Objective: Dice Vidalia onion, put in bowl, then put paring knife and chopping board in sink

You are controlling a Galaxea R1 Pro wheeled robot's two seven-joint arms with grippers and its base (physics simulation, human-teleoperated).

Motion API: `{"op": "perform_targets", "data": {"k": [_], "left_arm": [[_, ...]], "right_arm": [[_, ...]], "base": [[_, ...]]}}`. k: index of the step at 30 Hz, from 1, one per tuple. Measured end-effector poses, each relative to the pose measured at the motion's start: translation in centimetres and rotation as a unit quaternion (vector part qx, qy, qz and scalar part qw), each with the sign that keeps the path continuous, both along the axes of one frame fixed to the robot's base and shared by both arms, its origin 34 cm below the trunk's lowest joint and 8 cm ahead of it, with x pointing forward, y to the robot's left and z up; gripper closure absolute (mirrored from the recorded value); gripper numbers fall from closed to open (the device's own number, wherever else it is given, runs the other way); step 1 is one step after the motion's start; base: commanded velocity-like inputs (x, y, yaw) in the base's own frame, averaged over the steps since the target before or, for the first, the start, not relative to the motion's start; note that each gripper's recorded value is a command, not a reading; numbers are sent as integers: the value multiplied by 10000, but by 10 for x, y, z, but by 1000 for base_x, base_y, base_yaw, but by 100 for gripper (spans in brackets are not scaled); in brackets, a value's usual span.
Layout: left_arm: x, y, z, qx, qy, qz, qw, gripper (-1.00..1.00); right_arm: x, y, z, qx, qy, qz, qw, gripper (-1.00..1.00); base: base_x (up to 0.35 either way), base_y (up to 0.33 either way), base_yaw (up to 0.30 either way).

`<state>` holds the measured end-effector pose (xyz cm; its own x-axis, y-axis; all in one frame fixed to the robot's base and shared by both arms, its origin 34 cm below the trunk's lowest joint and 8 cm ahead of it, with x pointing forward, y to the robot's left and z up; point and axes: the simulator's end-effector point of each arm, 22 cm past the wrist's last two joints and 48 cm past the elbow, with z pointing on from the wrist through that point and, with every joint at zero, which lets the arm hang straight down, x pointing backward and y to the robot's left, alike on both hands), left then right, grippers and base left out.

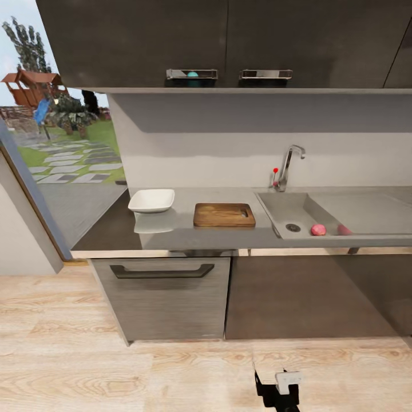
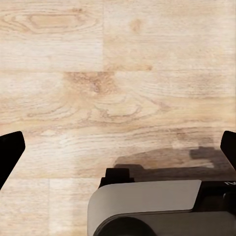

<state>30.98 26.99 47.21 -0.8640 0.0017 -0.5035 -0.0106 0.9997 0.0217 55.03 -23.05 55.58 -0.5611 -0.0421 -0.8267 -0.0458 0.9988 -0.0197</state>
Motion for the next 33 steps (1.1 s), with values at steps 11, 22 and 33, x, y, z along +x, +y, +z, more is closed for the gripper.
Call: {"op": "perform_targets", "data": {"k": [11, 22, 33], "left_arm": [[1, 1, 0, 4, -8, 20, 10000, -100], [1, 1, 17, 1, -7, 24, 10000, -100], [1, 1, 35, 3, -5, 24, 10000, -100]], "right_arm": [[-10, -3, -6, -23, 93, -12, 10000, -100], [-9, -4, 10, -26, 97, -15, 9999, -100], [-9, -4, 28, -26, 99, -15, 9999, -100]], "base": [[0, 0, 0], [0, 0, 0], [0, 0, 0]]}}
